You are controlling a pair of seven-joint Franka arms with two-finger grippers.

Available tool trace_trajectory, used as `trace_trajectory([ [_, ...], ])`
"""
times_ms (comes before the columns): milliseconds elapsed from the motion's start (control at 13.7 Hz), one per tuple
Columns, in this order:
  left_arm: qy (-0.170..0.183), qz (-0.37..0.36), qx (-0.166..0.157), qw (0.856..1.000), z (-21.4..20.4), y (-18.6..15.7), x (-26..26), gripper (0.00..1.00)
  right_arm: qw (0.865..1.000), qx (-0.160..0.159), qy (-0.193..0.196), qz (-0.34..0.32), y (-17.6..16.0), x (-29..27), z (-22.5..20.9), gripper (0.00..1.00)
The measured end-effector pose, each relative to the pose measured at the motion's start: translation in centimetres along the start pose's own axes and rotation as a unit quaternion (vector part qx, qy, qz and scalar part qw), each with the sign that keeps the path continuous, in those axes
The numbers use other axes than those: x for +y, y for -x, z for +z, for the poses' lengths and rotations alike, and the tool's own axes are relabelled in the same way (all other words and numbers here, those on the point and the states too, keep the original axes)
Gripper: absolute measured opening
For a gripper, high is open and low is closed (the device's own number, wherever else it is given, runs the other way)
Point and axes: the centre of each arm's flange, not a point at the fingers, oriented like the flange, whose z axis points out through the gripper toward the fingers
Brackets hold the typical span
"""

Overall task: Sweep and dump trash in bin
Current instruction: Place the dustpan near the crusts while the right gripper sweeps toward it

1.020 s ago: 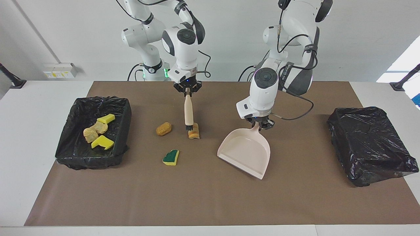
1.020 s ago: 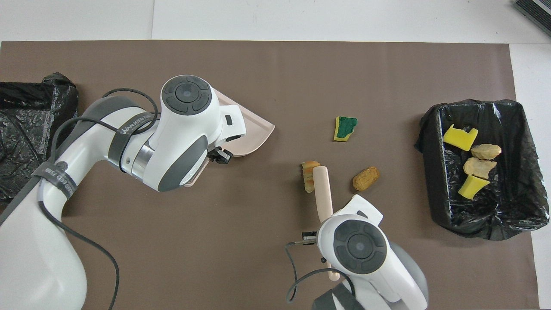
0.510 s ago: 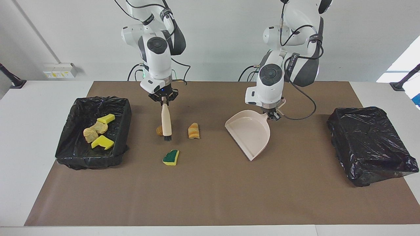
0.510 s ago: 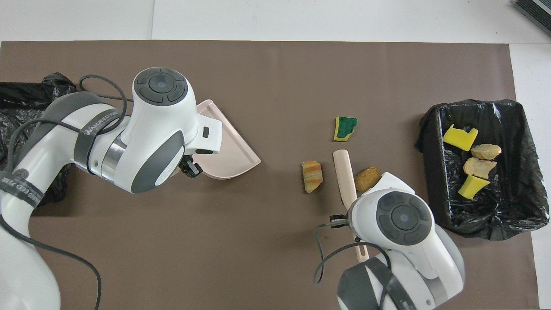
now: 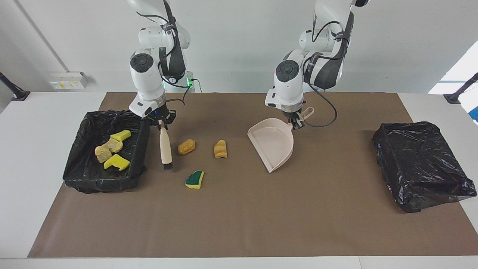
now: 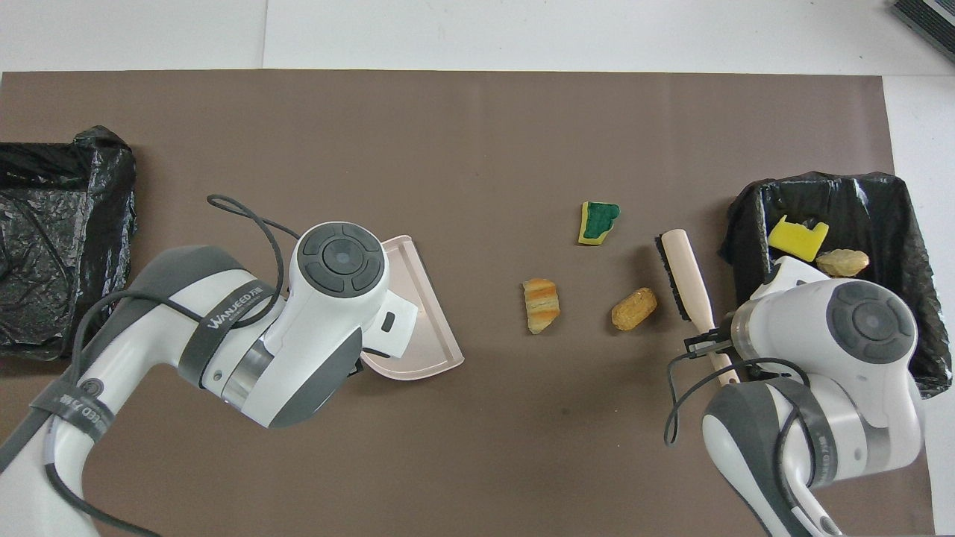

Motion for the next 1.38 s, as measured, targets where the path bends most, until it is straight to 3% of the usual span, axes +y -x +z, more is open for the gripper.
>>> trace_trajectory([
  [219, -0.009, 0.012, 0.014, 1.000, 0.5, -0.8, 0.6, 0.31, 1.000, -0.001, -0.022, 0.011, 1.1, -2.1, 2.2, 0.26],
  [510, -0.011, 0.016, 0.018, 1.000, 0.7, -0.9, 0.7, 0.31, 0.997, 0.014, -0.030, 0.063, 0.7, -10.0, 2.2, 0.26],
  [1020, -0.014, 0.027, 0.026, 0.999, 2.7, -1.5, 1.7, 0.31, 0.983, 0.026, -0.057, 0.170, -2.8, -20.7, 2.7, 0.26],
  [1166, -0.015, 0.027, 0.028, 0.999, 2.8, -1.5, 1.8, 0.31, 0.977, 0.017, -0.087, 0.193, -3.9, -24.4, 2.2, 0.26],
  [1385, -0.016, 0.028, 0.028, 0.999, 3.0, -1.5, 1.9, 0.31, 0.958, -0.018, -0.165, 0.233, -4.9, -29.2, 0.6, 0.26],
])
